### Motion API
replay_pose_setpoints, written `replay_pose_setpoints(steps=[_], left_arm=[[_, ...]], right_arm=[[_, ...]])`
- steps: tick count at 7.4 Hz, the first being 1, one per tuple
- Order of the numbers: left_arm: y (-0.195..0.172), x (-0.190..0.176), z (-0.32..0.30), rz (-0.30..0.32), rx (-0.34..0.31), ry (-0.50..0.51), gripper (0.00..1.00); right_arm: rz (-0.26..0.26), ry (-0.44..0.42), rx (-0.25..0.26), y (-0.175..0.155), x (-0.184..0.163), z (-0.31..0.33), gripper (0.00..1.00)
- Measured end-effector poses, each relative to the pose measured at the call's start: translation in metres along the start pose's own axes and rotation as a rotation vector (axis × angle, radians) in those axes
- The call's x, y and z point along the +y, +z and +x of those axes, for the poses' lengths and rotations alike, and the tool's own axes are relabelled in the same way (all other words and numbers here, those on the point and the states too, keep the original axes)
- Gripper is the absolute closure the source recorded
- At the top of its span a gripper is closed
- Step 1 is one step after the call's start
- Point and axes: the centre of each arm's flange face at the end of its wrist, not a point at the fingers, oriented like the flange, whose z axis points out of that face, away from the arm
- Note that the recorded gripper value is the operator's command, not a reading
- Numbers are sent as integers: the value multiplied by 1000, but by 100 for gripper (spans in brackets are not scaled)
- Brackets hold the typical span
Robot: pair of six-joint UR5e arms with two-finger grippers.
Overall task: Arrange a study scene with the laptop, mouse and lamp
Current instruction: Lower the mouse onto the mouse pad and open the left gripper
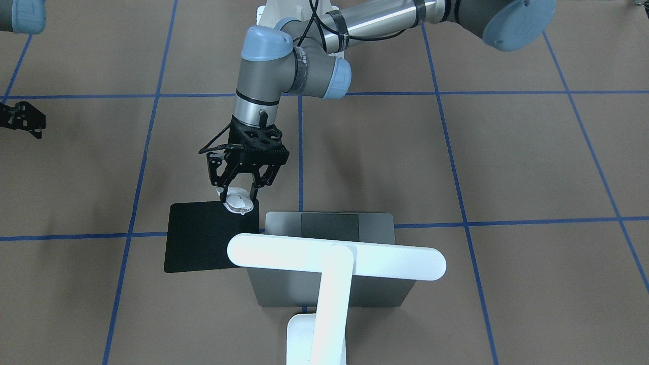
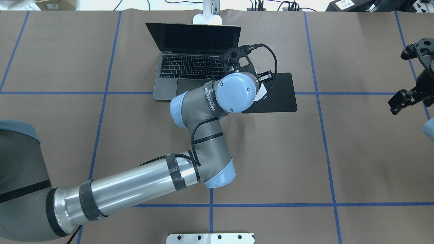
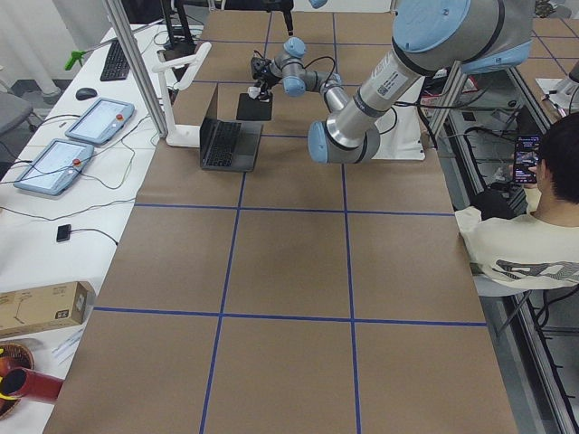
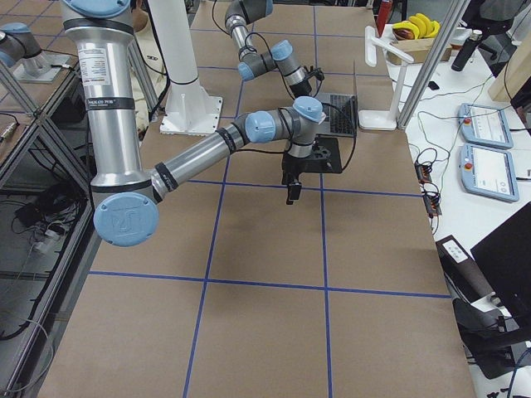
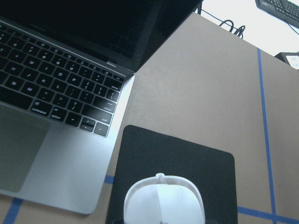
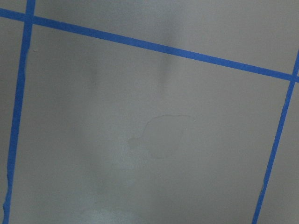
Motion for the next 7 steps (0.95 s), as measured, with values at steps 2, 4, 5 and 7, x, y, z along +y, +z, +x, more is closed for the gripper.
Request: replay_pose_setpoints(steps=[2, 4, 5, 7], left_arm=[[17, 12, 7, 77, 10, 4, 1], [17, 16, 18, 98, 22, 4, 1], [13, 15, 22, 98, 32, 3, 1], [-8, 9, 23, 83, 71, 21, 1]], right_arm=[[6, 7, -12, -4, 2, -3, 0], [10, 5, -14, -6, 1, -5, 0], [14, 2, -15, -8, 1, -6, 0], [23, -1, -16, -12, -2, -8, 0]])
